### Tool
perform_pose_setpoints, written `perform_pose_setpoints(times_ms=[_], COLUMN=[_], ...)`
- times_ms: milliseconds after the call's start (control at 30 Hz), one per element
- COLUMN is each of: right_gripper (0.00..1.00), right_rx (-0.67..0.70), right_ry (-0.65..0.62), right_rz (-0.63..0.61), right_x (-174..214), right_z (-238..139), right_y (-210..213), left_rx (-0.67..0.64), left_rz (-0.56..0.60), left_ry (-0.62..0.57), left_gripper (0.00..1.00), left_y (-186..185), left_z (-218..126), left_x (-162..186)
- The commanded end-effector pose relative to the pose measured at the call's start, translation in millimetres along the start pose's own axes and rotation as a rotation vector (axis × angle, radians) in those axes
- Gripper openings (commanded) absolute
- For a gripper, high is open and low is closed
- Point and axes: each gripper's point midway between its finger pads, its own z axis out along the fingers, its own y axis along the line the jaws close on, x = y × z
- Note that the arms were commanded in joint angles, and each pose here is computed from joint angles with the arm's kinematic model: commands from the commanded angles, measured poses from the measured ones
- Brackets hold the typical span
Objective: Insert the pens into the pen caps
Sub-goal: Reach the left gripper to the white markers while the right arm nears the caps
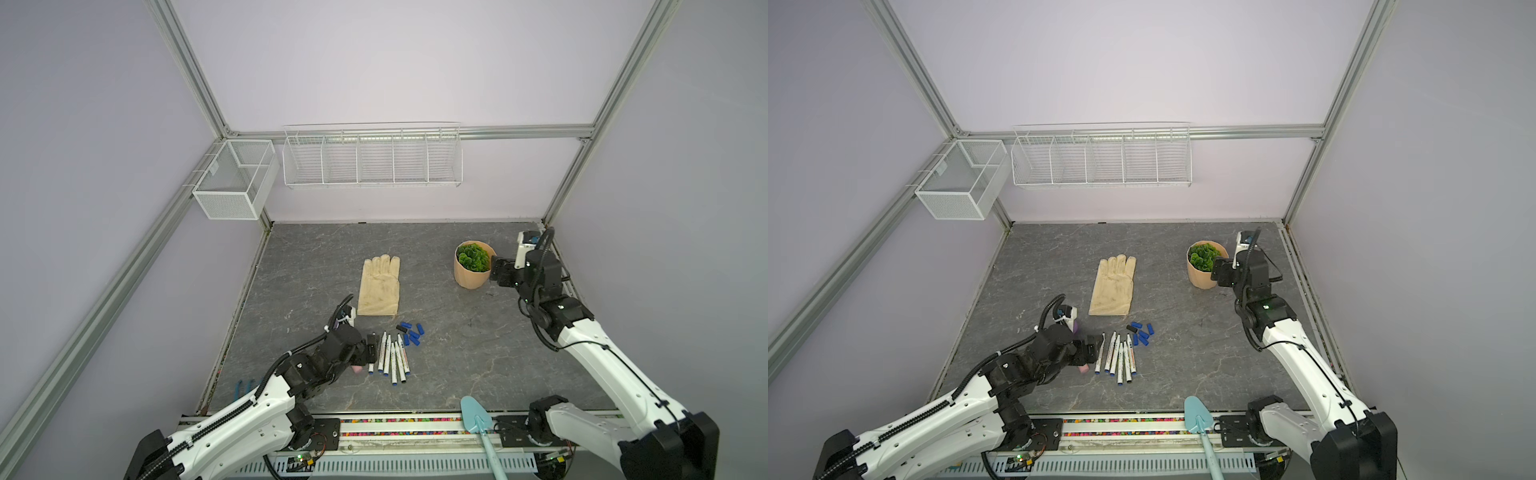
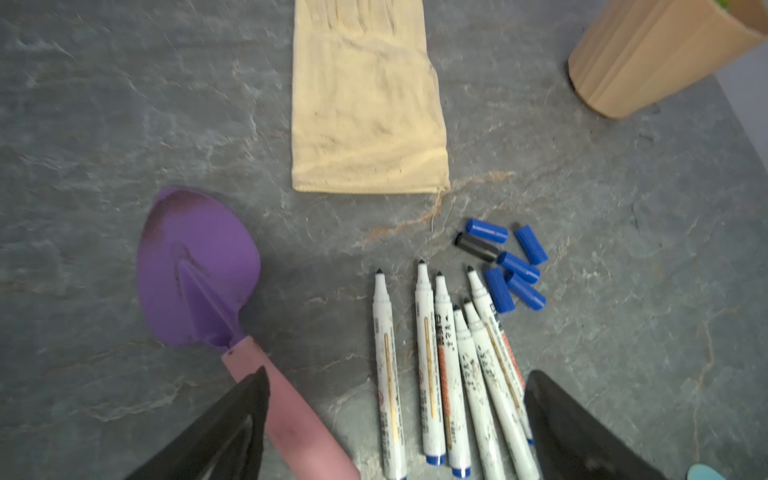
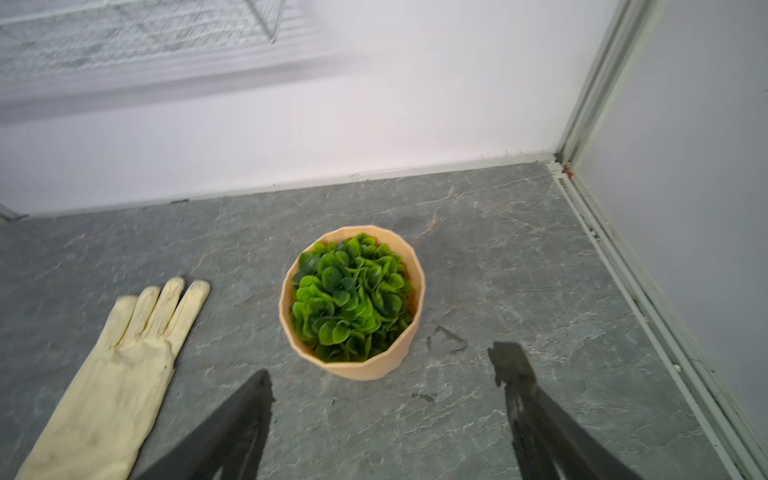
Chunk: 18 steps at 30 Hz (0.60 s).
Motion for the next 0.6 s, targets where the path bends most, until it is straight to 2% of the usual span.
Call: perform_pose_setpoints(times_ms=[0,133,267,400,567], right_gripper=[0.91,0.98,0.83,0.72,0.70], right_rx=[0.007,-0.018,-0.080,-0.077,-0.106], right_ry=[0.027,0.042,0.076,0.114,0.157], right_rz=[-0.083,-0.092,-0.056,-0.039,-0.026], right_x=[5,10,19,29,38], right_z=[-4,-7,-5,3,7], right_y=[23,44,59,63,70], left_rx=[-0.013,-0.092,-0.107,-0.123,-0.143], left_rz=[0.010,0.016,0.010,0.015,0.037], left_ry=[0.137,0.160,0.139,0.141,0.171], left_gripper=[0.94,0.88,0.78,0.73,0.68], left_y=[-6,3,2,4,4], left_z=[5,12,15,19,27], left_x=[20,23,17,17,21])
